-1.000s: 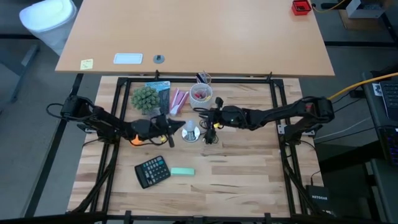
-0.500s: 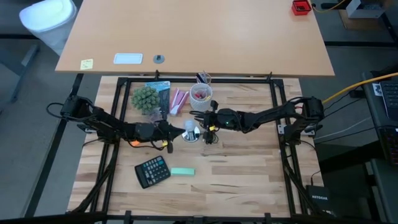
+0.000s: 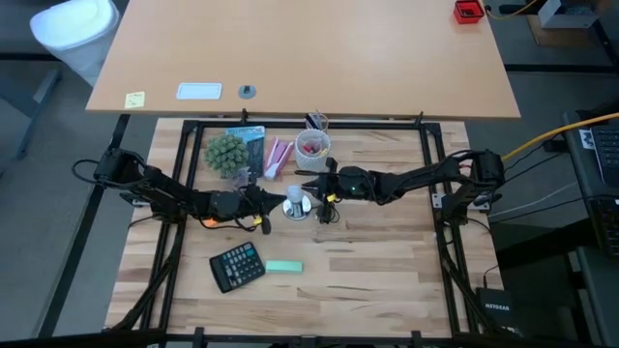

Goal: Screw lightbulb
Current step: Insert the lightbulb into the lamp

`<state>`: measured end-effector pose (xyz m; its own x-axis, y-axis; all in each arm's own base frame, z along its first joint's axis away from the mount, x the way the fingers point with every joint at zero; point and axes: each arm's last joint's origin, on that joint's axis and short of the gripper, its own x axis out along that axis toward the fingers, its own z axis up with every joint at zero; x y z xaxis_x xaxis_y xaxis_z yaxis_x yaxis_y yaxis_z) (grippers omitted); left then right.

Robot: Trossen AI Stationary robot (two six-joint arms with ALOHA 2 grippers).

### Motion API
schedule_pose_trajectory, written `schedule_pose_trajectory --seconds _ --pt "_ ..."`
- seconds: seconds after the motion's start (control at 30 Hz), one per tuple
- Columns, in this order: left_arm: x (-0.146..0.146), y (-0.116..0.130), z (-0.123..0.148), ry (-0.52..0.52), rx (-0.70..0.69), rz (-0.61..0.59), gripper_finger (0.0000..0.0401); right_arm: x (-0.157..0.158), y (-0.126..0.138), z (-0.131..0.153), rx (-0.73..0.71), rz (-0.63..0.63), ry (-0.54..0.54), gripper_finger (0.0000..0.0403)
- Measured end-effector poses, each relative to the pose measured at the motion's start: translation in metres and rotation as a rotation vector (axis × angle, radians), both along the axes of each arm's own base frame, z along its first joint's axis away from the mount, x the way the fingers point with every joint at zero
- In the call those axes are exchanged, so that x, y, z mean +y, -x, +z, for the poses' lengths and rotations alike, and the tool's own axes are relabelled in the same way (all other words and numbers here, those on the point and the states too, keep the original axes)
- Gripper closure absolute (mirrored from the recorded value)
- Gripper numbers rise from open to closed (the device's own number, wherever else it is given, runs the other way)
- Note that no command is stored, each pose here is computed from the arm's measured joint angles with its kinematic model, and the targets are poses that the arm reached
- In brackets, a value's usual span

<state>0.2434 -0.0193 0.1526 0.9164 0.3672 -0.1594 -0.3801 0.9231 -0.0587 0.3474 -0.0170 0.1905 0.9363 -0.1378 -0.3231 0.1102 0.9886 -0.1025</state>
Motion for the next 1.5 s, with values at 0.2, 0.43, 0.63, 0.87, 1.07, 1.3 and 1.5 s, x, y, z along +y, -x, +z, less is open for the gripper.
schedule_pose_trajectory --seconds 0.2,0.43,0.63,0.87,1.07,1.3,1.5 --pt "0.002 0.001 -0.001 -0.011 0.004 0.053 0.04 0.001 0.001 -0.001 0.013 0.026 -0.059 0.0363" --pt "0.006 0.001 0.0 -0.019 -0.002 0.117 0.04 0.007 0.0 -0.005 0.032 0.173 -0.113 0.0363" --pt "0.013 0.001 0.0 -0.011 -0.004 0.149 0.04 0.006 0.0 -0.002 0.011 0.171 -0.109 0.0363" --pt "0.013 0.0 0.008 -0.102 -0.042 0.153 0.04 0.005 0.003 0.012 -0.04 0.128 -0.051 0.0363" --pt "0.007 0.0 0.019 -0.15 -0.127 0.139 0.04 0.001 0.008 0.028 -0.087 0.018 0.04 0.0363" --pt "-0.009 -0.001 0.018 -0.077 -0.15 -0.055 0.04 -0.004 0.007 0.023 -0.064 -0.134 0.085 0.0363" --pt "-0.015 0.0 0.006 0.02 -0.065 -0.137 0.04 -0.004 0.002 0.007 -0.022 -0.133 0.078 0.0363"
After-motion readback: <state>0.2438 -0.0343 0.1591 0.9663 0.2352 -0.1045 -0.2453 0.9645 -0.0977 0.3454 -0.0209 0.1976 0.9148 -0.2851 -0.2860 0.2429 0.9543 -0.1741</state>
